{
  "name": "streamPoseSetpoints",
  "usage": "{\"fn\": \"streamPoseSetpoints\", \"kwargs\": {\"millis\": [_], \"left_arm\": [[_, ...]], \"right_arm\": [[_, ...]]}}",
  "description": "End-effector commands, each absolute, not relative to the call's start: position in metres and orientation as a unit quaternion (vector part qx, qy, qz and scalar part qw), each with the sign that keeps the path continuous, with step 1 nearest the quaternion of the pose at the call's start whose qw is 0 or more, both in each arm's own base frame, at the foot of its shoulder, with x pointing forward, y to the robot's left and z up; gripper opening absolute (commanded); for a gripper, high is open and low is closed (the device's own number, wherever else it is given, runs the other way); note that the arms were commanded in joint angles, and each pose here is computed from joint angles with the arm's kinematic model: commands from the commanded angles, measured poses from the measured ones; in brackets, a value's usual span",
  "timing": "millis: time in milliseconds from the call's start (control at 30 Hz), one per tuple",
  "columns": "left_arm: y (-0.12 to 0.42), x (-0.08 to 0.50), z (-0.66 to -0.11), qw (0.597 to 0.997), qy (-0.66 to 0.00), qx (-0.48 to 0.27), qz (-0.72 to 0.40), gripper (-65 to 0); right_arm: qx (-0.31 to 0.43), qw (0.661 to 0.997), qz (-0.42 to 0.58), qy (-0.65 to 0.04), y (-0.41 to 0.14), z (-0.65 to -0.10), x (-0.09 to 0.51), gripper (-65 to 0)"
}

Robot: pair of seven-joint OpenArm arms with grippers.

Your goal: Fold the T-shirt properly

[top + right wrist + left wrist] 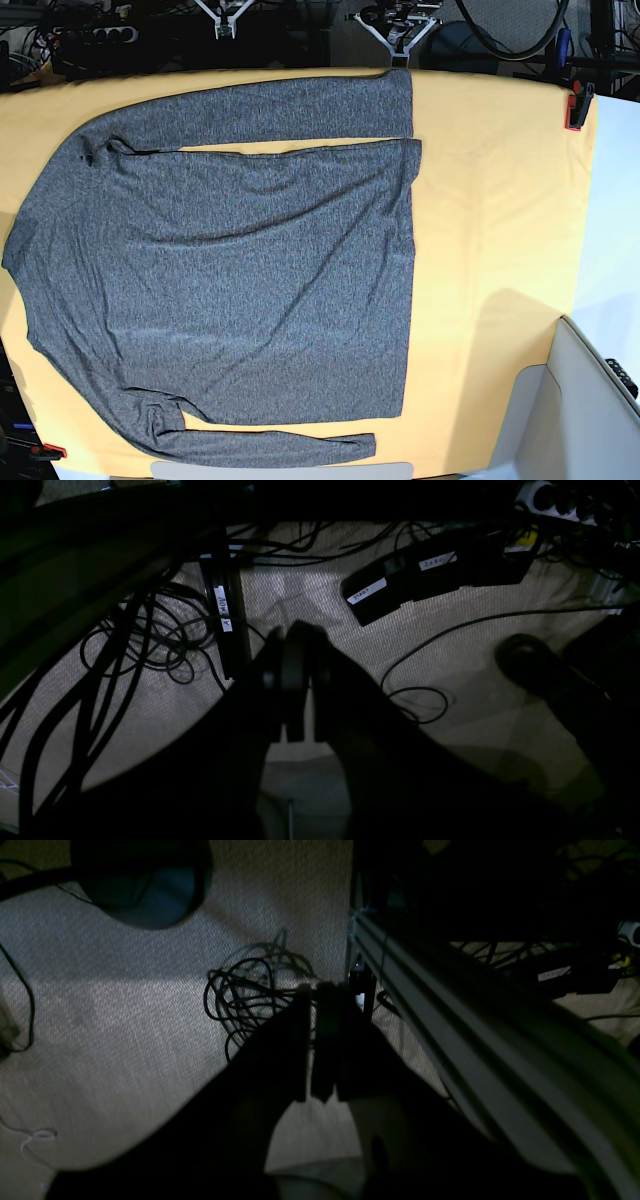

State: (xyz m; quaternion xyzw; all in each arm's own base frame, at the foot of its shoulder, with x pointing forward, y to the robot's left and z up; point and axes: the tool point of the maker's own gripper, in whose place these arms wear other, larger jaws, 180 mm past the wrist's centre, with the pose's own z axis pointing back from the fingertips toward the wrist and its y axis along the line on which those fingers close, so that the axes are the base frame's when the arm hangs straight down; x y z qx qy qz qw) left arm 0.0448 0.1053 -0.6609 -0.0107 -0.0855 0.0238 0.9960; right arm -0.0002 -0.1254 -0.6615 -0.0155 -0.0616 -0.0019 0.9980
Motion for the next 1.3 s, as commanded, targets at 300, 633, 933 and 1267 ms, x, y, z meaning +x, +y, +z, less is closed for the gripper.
{"fn": "streamPoseSetpoints", "kwargs": {"millis": [300, 633, 933, 1267], "left_arm": [[0.115, 0.033, -0.644, 0.994, -0.106, 0.0, 0.025, -64.7], [0.127, 0.057, -0.608, 0.989, -0.143, 0.012, 0.026, -64.7], [0.131, 0.05, -0.576, 0.985, -0.168, 0.017, 0.022, -64.7], [0.113, 0.009, -0.57, 0.987, -0.16, -0.001, 0.001, -64.7]], "right_arm": [[-0.034, 0.993, 0.006, -0.112, -0.144, -0.642, -0.017, -64.8], [-0.052, 0.979, 0.017, -0.196, -0.164, -0.597, -0.003, -64.8], [-0.059, 0.968, 0.034, -0.242, -0.173, -0.558, 0.001, -64.8], [-0.057, 0.963, 0.038, -0.26, -0.169, -0.529, -0.01, -64.8]]}}
